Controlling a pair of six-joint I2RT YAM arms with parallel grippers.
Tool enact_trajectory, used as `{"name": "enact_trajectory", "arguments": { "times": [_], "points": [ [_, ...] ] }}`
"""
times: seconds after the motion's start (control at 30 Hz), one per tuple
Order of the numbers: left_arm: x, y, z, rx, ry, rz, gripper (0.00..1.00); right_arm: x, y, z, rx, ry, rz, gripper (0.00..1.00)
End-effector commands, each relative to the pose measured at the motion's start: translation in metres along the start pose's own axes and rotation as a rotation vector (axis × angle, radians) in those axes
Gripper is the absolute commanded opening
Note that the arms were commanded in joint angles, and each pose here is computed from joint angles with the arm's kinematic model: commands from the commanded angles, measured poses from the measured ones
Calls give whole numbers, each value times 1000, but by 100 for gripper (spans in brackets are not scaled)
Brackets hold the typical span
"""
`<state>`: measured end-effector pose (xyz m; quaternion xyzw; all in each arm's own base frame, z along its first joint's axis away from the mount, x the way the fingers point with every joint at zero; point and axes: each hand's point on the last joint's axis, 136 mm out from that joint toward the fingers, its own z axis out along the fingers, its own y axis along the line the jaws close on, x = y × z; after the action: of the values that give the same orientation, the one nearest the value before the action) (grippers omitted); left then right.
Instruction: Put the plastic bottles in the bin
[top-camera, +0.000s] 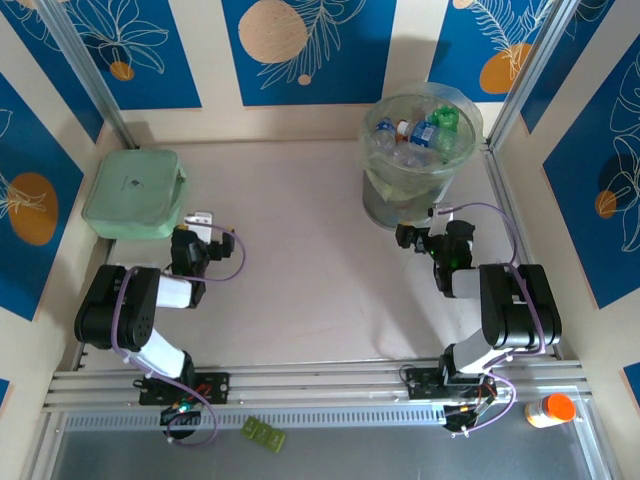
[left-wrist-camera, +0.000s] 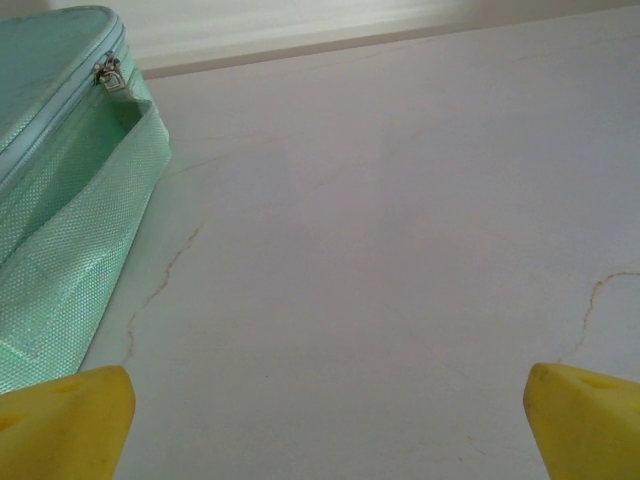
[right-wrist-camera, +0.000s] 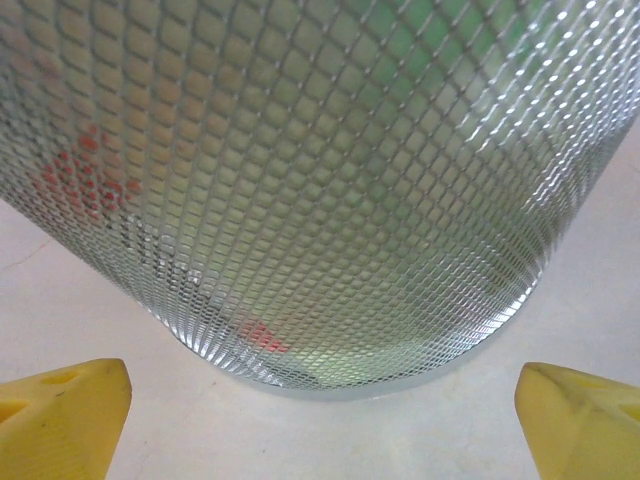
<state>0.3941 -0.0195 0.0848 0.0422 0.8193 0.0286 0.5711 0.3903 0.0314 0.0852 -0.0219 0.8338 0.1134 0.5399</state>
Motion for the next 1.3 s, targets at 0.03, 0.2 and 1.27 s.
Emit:
{"name": "enact_trajectory", "arguments": {
  "times": [0.03,0.2,1.27],
  "points": [
    [-6,0,2,8,-11,-10,99,-10,2,3,-5,-18,-16,99],
    [-7,0,2,8,-15,-10,99,-9,4,2,9,-24,-31,99],
    [-7,1,0,6,-23,-8,99,-11,3,2,0,-25,-24,99]
  ]
}}
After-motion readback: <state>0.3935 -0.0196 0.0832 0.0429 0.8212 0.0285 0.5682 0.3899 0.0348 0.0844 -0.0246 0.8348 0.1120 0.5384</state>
